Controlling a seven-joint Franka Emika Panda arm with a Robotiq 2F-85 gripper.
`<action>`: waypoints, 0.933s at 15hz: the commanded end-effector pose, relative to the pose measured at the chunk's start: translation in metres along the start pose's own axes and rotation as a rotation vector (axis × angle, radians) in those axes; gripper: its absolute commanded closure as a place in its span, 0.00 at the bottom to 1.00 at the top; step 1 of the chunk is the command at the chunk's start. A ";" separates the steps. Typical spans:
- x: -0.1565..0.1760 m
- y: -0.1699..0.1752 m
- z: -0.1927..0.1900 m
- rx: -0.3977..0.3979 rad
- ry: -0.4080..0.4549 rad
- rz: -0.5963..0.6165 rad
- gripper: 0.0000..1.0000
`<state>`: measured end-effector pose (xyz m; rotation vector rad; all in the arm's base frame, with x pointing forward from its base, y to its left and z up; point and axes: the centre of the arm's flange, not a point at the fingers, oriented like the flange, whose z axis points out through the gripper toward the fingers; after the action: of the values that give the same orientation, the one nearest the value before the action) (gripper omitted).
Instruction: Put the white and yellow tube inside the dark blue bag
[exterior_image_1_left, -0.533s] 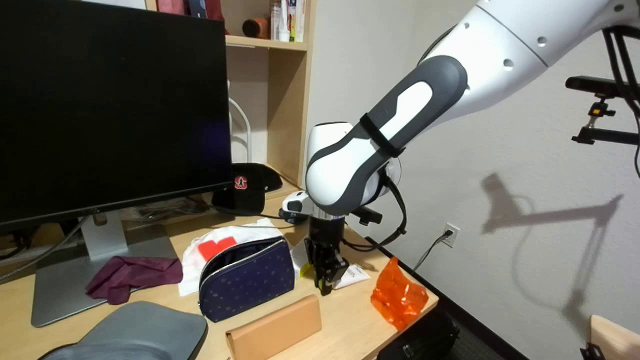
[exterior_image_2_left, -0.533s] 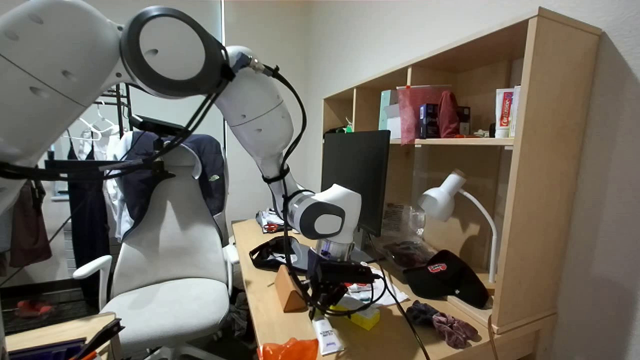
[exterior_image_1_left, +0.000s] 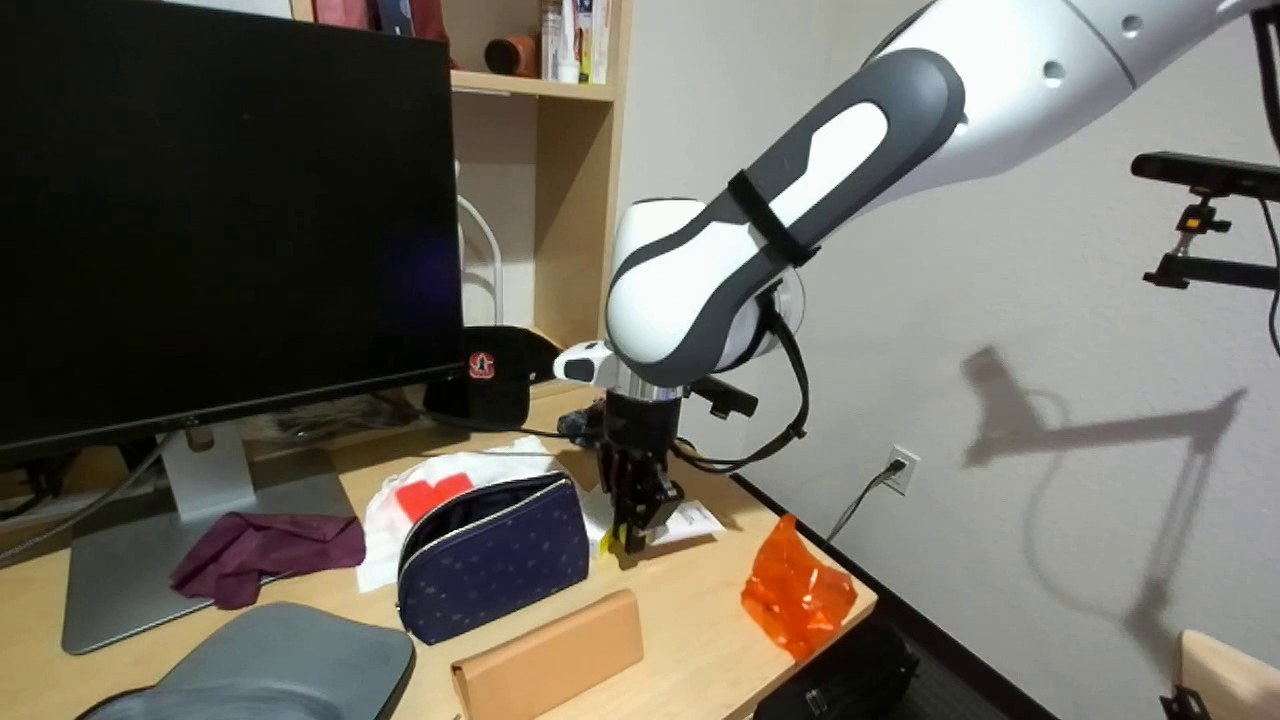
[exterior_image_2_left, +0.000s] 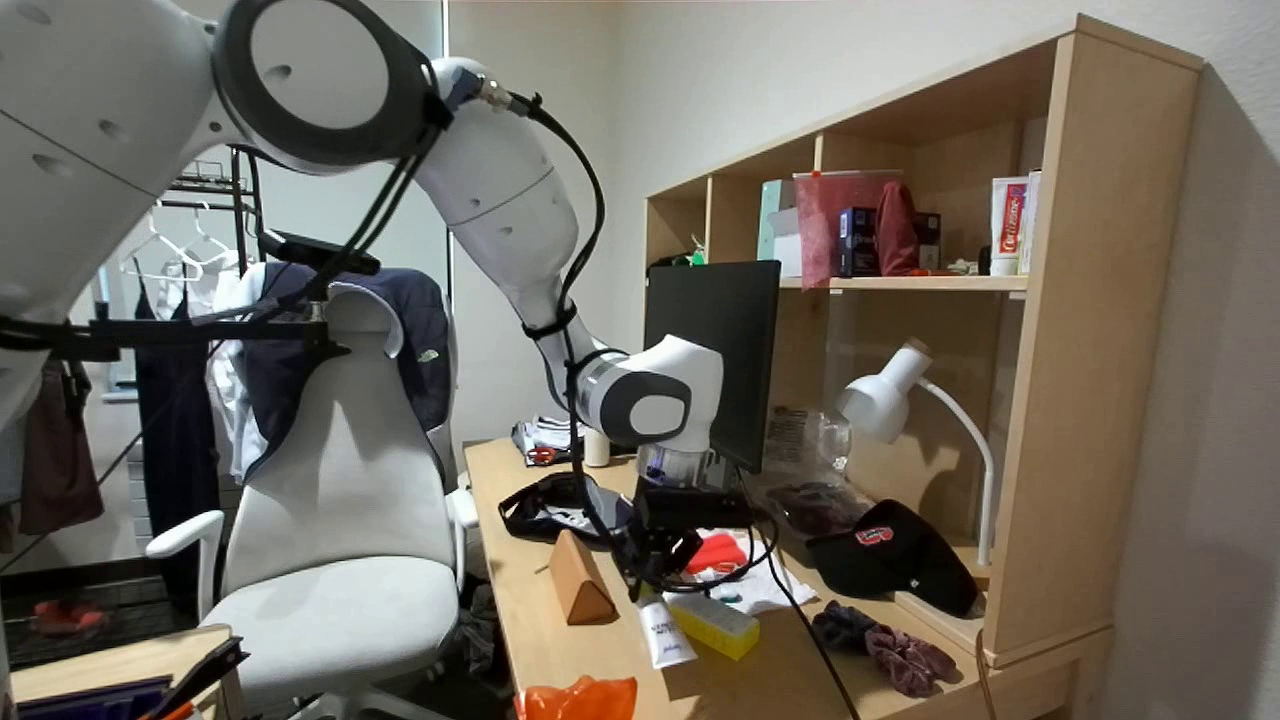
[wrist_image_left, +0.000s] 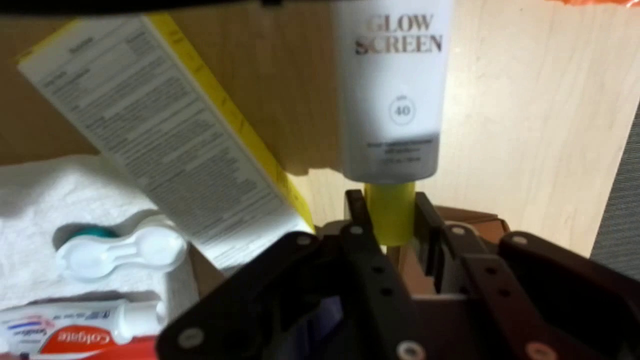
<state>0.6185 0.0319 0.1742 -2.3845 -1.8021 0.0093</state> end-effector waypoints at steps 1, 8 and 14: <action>0.017 -0.021 -0.043 -0.044 0.030 -0.031 0.87; 0.054 -0.022 -0.079 -0.085 0.117 -0.056 0.75; 0.063 -0.028 -0.094 -0.145 0.164 -0.043 0.87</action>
<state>0.6171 0.0801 0.2654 -2.3404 -1.8439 -0.2279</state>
